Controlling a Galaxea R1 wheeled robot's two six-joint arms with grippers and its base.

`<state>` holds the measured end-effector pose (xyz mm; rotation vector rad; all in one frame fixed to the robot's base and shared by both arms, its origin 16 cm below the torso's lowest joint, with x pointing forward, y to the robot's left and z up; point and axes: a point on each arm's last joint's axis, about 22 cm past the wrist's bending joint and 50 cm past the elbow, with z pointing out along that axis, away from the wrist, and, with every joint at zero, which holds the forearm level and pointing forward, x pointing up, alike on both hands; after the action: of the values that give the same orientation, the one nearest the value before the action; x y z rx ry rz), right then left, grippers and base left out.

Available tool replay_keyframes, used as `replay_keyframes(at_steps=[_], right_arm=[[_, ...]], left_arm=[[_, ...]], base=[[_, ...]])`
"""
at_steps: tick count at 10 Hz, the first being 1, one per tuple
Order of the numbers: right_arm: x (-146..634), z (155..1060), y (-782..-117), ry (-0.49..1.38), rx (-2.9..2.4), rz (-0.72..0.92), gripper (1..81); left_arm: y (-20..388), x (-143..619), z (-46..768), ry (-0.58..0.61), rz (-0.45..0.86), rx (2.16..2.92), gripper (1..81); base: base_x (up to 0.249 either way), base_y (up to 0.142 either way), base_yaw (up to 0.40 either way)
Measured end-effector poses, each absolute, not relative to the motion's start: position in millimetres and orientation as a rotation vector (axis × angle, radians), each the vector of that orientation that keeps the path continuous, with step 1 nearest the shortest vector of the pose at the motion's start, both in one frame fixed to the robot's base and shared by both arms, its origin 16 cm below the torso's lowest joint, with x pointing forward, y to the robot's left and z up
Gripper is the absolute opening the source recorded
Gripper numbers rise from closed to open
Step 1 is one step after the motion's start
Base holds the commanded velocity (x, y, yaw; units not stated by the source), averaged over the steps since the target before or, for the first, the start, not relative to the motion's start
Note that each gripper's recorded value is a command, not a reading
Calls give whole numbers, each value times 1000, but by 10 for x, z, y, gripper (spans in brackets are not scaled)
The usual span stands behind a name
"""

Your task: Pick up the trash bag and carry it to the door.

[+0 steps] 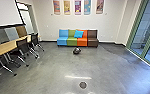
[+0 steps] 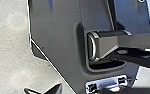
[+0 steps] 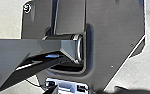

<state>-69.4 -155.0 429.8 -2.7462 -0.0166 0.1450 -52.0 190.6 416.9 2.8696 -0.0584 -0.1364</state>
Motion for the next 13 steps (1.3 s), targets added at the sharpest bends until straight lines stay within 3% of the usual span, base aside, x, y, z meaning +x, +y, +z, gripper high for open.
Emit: replay_keyframes(at_steps=[13], right_arm=[[-546,4254,-1624,-27,-2769,124,811]], left_arm=[[1668,-406,4194,-57,-109,2826,811]], base=[[125,0,0]])
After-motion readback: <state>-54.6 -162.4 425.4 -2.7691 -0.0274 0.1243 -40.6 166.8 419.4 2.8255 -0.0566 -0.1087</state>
